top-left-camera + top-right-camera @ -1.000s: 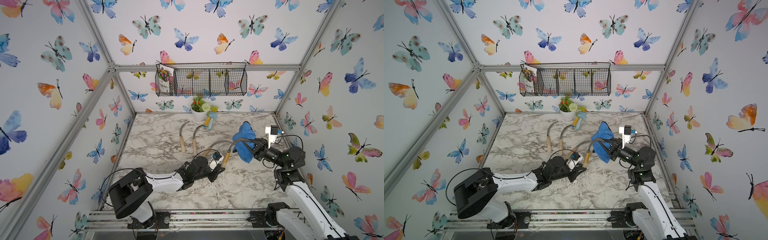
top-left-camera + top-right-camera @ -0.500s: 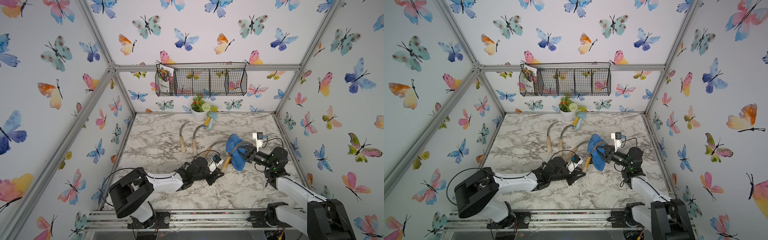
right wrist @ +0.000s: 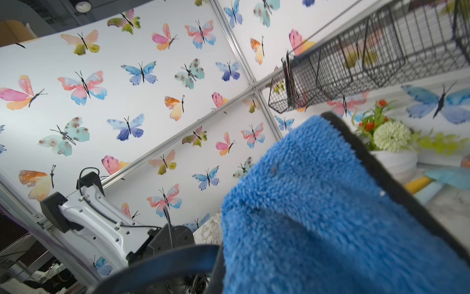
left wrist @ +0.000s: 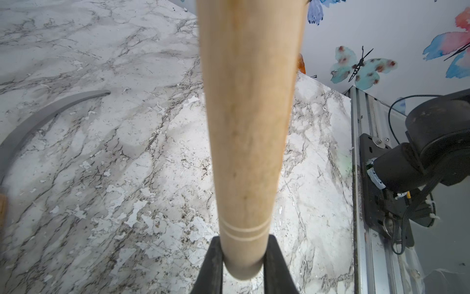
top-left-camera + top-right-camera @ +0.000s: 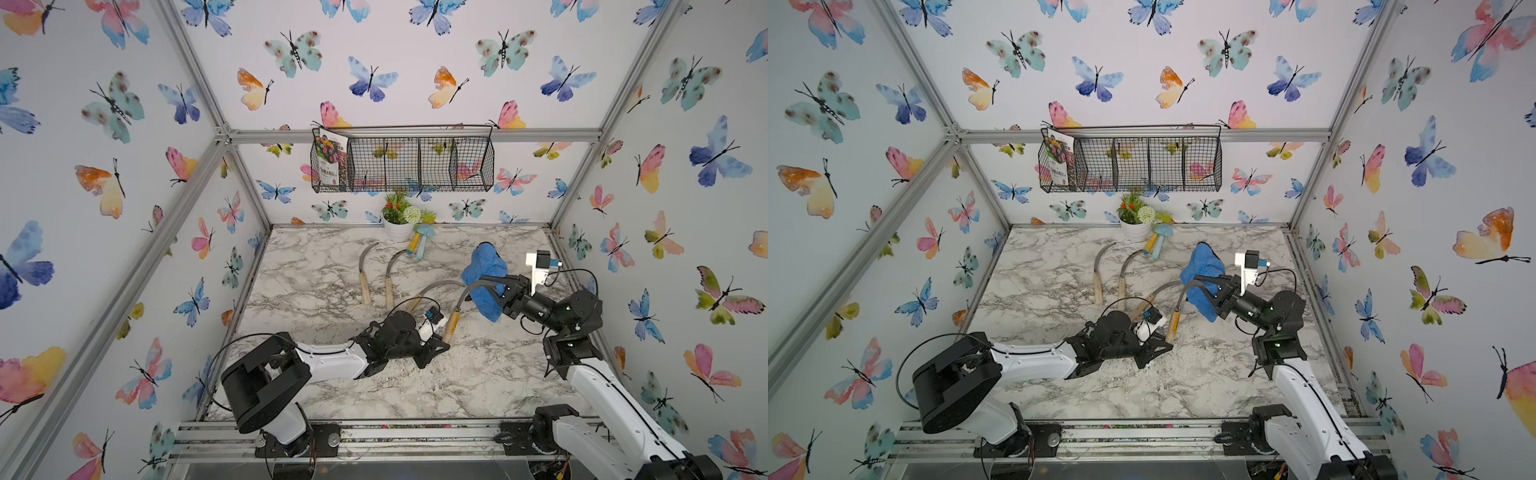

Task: Wipe small sickles with rags
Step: Wipe the small sickle.

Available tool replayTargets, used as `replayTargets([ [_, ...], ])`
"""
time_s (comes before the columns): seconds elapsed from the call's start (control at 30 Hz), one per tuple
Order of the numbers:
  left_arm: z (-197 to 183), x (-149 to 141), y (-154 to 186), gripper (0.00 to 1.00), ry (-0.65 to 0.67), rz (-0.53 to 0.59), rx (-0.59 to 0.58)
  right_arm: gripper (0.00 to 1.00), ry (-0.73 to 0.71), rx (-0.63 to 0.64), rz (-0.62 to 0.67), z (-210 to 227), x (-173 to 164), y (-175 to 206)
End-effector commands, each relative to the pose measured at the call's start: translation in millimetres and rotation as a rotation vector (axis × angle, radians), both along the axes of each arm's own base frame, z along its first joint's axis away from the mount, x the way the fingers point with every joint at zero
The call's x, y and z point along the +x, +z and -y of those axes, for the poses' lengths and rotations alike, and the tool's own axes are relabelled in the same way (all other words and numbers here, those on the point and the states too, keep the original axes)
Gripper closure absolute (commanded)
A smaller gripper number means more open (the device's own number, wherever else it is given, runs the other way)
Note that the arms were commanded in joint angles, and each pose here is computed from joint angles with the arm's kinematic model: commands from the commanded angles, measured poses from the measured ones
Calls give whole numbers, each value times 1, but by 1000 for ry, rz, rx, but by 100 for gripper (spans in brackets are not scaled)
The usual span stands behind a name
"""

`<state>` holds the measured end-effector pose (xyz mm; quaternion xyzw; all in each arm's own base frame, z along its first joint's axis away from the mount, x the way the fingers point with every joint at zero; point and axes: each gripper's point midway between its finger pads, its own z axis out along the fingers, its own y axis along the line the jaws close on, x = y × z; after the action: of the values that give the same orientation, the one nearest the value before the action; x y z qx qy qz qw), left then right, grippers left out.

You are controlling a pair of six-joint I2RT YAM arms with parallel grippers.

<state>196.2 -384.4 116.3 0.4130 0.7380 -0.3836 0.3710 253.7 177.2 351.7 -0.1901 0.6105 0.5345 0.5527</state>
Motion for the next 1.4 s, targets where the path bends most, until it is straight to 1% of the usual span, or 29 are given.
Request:
replayTargets([
  [0.0, 2, 1, 0, 100, -6, -6, -1, 98, -59, 1, 38, 8, 4, 22],
  [0.1, 1, 2, 0, 100, 0, -8, 1, 97, -94, 3, 68, 14, 1, 37],
  [0.2, 1, 3, -1, 100, 4, -7, 2, 97, -91, 2, 91, 14, -7, 45],
  [0.33, 0, 5, 1, 100, 11, -4, -1, 97, -78, -4, 79, 13, -10, 39],
  [0.47, -1, 6, 1, 100, 19, -3, 2, 97, -48, -2, 34, 9, -2, 18],
  [0.7, -2, 5, 3, 100, 19, -3, -5, 97, 74, 45, -89, -4, 11, -37],
  [0.83, -1, 5, 3, 100, 15, -5, -5, 98, 88, 33, -151, -13, 16, -67],
  [0.93, -1, 5, 2, 100, 17, -4, -4, 98, 100, 31, -169, -17, 17, -76],
  [1.03, -1, 6, 1, 100, 21, -4, -1, 98, 113, 36, -146, -18, 12, -66],
  [1.1, -1, 7, 0, 100, 24, -4, 2, 97, 82, 33, -123, -15, 12, -53],
  [1.23, -2, 7, 0, 100, 27, -4, 4, 98, -28, 11, -61, -3, 11, -19],
  [1.37, -3, 8, 0, 100, 31, -5, 2, 97, -47, 21, 13, 4, -1, 20],
])
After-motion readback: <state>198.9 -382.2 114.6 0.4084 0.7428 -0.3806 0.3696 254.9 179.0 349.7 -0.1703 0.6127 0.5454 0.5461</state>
